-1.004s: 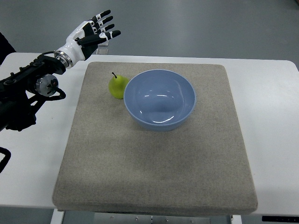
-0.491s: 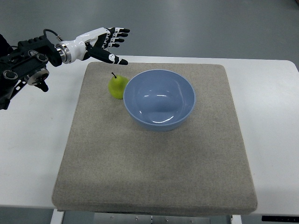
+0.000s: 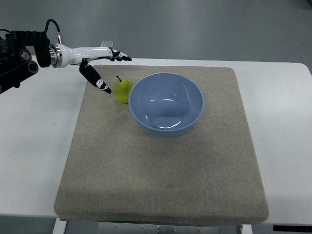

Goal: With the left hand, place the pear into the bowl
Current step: 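Swing the left hand over the green pear, fingers pointing down, then lower the left hand around the pear beside the bowl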

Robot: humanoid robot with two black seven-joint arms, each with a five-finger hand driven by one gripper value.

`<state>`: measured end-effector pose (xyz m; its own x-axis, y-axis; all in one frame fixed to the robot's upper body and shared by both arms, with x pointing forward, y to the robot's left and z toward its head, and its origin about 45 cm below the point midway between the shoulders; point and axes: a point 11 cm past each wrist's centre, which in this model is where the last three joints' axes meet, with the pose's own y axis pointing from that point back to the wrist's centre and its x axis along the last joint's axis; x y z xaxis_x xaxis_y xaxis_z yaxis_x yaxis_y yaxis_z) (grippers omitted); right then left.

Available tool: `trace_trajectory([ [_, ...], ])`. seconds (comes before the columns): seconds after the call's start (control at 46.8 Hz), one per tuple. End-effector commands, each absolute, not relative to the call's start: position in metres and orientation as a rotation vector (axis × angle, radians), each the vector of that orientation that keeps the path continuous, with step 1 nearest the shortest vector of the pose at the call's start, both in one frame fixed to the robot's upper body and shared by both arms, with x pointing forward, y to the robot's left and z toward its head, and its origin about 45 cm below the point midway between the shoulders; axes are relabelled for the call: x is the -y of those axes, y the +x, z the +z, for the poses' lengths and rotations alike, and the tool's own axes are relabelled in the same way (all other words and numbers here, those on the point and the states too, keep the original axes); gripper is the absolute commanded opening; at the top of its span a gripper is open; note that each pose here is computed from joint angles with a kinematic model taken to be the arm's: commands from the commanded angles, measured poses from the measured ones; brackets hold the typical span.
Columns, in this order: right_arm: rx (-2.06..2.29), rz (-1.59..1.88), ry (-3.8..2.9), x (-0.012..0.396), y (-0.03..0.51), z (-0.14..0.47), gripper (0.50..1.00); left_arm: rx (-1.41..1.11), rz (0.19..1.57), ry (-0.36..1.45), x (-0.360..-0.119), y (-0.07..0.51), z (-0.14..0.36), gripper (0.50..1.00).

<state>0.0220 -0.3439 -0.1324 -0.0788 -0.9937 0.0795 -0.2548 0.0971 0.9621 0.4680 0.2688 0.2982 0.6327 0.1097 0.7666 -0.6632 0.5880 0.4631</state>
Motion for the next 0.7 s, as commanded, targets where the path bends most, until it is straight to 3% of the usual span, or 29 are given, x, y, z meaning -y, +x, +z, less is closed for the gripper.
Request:
trace_trajectory([
  [0.0,1.491,-1.058,1.297,0.344,0.022,-0.132,0.926,0.815,0.469,0.855,-0.268,0.468,0.301,0.975],
  [0.171,1.492,-1.057,1.296,0.344,0.022,-0.132,0.926,0.876,0.439,0.901,-0.266,0.470,0.297,0.971],
  [0.342,1.491,-1.058,1.297,0.344,0.022,-0.132,0.926,0.889,0.439,0.859,-0.245,0.471,0.288,0.977],
  [0.683,1.492,-1.057,1.296,0.344,0.022,-0.132,0.926,0.846,0.465,0.871,-0.252,0.470,0.267,0.981],
])
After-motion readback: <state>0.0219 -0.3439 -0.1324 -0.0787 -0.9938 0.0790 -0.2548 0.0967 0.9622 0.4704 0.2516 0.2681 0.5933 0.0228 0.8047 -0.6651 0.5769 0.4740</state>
